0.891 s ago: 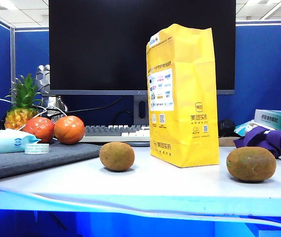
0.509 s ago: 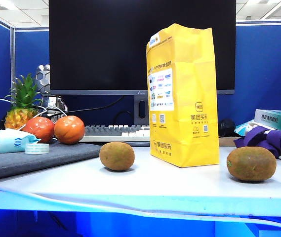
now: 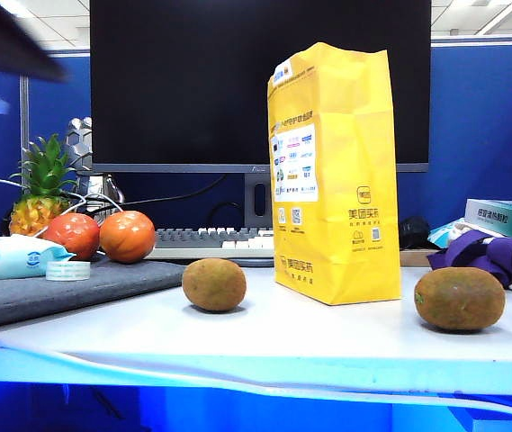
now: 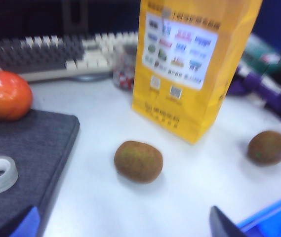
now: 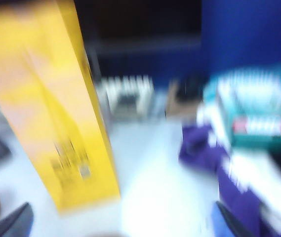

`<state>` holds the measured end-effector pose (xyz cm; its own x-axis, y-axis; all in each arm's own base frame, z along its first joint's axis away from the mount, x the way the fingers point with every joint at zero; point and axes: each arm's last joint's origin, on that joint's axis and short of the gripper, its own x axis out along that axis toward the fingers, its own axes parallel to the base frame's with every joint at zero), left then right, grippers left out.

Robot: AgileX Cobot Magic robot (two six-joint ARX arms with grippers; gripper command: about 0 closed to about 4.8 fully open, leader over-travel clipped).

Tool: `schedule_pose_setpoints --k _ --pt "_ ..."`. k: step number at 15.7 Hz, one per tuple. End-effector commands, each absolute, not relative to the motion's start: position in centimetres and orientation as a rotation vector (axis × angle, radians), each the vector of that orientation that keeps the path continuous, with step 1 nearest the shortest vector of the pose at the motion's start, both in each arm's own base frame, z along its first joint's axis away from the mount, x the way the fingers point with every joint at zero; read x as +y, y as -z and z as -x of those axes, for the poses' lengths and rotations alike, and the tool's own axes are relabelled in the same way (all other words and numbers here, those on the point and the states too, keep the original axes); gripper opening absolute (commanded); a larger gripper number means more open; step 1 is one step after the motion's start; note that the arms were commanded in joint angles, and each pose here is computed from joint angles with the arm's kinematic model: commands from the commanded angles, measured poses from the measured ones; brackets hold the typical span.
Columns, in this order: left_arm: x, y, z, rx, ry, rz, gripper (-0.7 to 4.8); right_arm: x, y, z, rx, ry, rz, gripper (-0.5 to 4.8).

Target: Pick up the kiwifruit and throw it into the yellow paper bag.

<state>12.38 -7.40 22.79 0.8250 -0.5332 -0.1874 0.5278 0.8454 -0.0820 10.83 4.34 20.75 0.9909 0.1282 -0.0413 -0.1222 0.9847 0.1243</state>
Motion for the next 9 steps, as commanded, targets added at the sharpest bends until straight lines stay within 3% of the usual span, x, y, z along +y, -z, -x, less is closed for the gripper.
schedule_pose_setpoints --k 1,5,9 --pt "-8.9 -24.1 -14.7 0.324 0.593 -0.07 4.79 5.5 -20.6 -13.1 0.181 -0.112 -0.07 4.79" --pt "-10.5 -26.5 -17.4 0.457 0.633 -0.156 4.79 7.5 -21.5 -17.0 0.338 -0.161 0.092 4.79" --pt "-11.3 -28.5 -17.6 0.498 0.848 -0.157 4.79 9.2 -21.4 -20.0 0.537 -0.246 0.237 4.79"
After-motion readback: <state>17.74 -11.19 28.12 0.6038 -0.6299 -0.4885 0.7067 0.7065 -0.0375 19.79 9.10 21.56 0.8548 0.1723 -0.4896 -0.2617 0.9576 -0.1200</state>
